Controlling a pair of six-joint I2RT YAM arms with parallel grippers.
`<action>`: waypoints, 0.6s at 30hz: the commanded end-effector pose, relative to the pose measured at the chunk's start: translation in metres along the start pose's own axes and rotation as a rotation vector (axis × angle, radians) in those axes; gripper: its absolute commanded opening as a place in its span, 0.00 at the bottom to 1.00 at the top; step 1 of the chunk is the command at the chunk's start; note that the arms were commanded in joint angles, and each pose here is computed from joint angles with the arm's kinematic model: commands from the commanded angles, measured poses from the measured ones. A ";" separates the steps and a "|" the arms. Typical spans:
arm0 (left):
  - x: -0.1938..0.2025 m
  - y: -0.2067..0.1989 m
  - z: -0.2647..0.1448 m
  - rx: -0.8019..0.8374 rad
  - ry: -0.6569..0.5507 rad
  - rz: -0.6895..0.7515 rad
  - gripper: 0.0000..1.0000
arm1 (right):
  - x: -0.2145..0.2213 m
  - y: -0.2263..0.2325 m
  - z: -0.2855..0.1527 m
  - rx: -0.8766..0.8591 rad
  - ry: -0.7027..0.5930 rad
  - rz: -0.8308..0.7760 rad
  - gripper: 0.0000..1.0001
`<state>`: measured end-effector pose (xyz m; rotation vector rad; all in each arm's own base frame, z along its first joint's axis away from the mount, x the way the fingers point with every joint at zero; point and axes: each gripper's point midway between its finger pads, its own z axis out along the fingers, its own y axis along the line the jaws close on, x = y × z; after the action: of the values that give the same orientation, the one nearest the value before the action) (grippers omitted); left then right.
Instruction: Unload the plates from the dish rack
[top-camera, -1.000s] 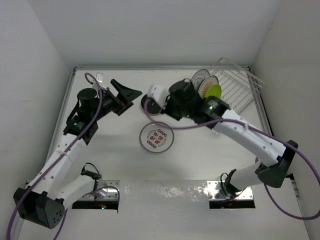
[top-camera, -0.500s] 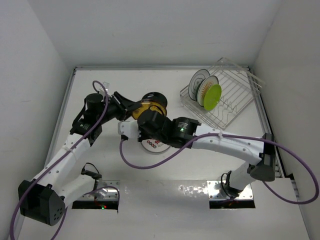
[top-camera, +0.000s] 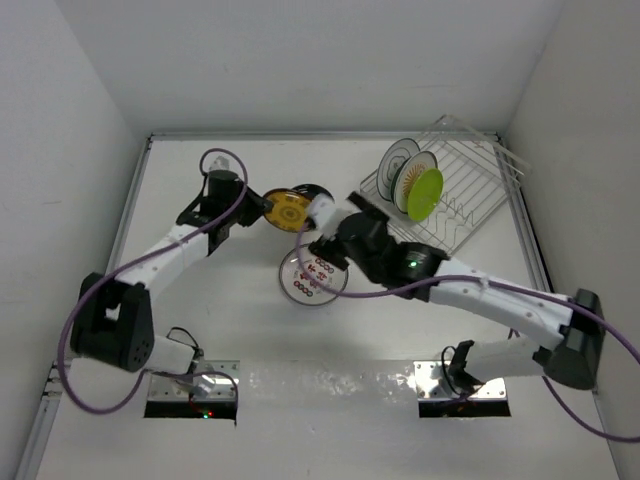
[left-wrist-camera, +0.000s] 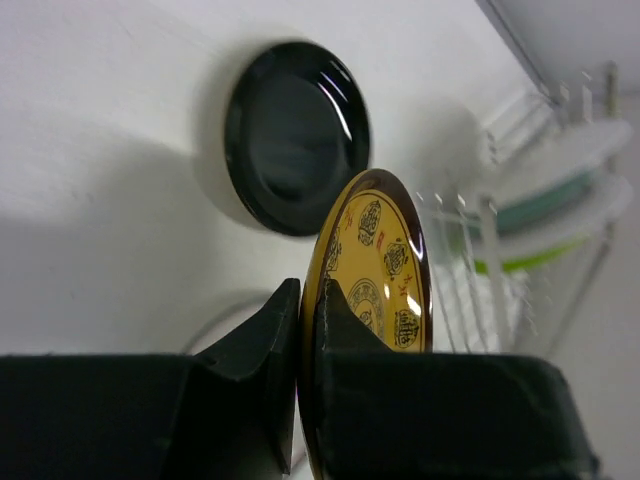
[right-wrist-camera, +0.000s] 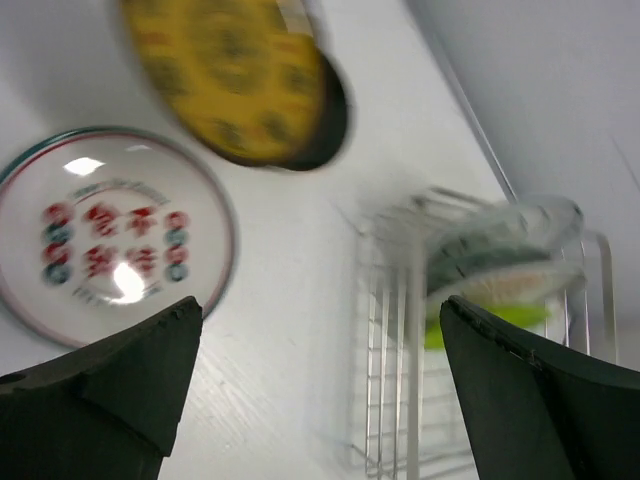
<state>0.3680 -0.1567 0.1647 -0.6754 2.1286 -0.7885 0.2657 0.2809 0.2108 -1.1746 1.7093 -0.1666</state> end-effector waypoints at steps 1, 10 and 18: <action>-0.054 -0.006 0.037 -0.051 -0.192 0.073 0.00 | -0.006 -0.061 -0.031 0.187 -0.116 0.403 0.99; -0.053 0.002 0.119 -0.052 -0.105 0.108 0.00 | 0.058 -0.070 -0.052 0.272 -0.026 0.435 0.99; -0.038 0.001 0.142 -0.036 -0.026 0.099 0.34 | 0.084 -0.071 -0.058 0.292 0.023 0.456 0.99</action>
<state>0.4830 -0.1645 0.0711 -0.6424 2.2333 -0.5980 0.2597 0.1617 0.2138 -0.6448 1.8596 -0.1609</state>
